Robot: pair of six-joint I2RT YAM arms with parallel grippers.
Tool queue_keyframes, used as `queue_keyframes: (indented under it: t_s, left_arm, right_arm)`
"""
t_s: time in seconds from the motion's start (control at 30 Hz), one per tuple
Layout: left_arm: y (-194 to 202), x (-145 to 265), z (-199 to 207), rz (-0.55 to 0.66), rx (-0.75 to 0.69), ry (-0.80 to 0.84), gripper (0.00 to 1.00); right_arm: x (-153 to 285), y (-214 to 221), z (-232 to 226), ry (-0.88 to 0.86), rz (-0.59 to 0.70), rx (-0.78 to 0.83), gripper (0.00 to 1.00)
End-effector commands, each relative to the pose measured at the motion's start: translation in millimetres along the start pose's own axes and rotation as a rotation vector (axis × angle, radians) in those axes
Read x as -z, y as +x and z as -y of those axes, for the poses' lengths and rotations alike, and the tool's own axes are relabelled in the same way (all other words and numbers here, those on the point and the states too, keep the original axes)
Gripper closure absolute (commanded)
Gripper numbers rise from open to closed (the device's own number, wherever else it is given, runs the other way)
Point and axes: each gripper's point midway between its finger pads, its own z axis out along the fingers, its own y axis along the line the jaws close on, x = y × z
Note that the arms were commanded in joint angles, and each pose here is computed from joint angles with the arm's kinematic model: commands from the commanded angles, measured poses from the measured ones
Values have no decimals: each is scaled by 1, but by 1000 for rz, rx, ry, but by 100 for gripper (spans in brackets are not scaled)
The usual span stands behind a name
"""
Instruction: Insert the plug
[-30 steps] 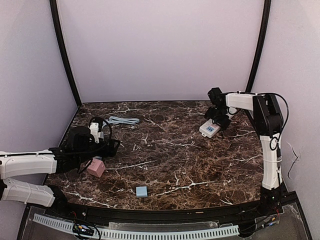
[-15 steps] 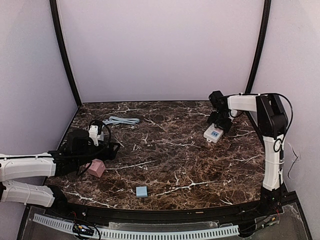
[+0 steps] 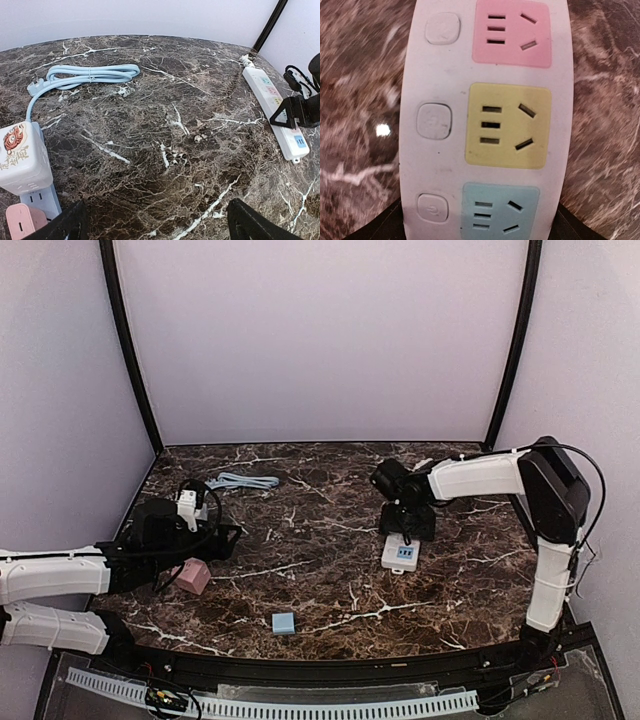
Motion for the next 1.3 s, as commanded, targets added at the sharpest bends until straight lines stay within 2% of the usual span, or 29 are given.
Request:
queue_keyframes:
  t_s: [0.0,0.17,0.5,0.7,0.93,1.1,1.27]
  left_arm:
    - [11,3,2,-33,4,9,3]
    - [18,2,6,-64,-3,10,4]
    - [24,1,27,-107,-33,52,5]
    - [32,4,37,-141,-48,81,6]
    - [42,9,49,-170,-55,117,7]
    - [52,12,60,-196,-71,143,8]
    - [64,21,75,-226,-94,186,9]
  right_arm:
    - [15,59,-24,-30,-29,191,34]
    - [30,106,-37,-54,-25,339,34]
    - [39,176,-29,-36,-37,487,32]
    - [35,185,-36,-25,-38,543,22]
    - [35,197,-36,-56,-95,571,2]
    - [50,197,-37,-110,-110,537,1]
    - [75,179,-41,-173,-40,516,1]
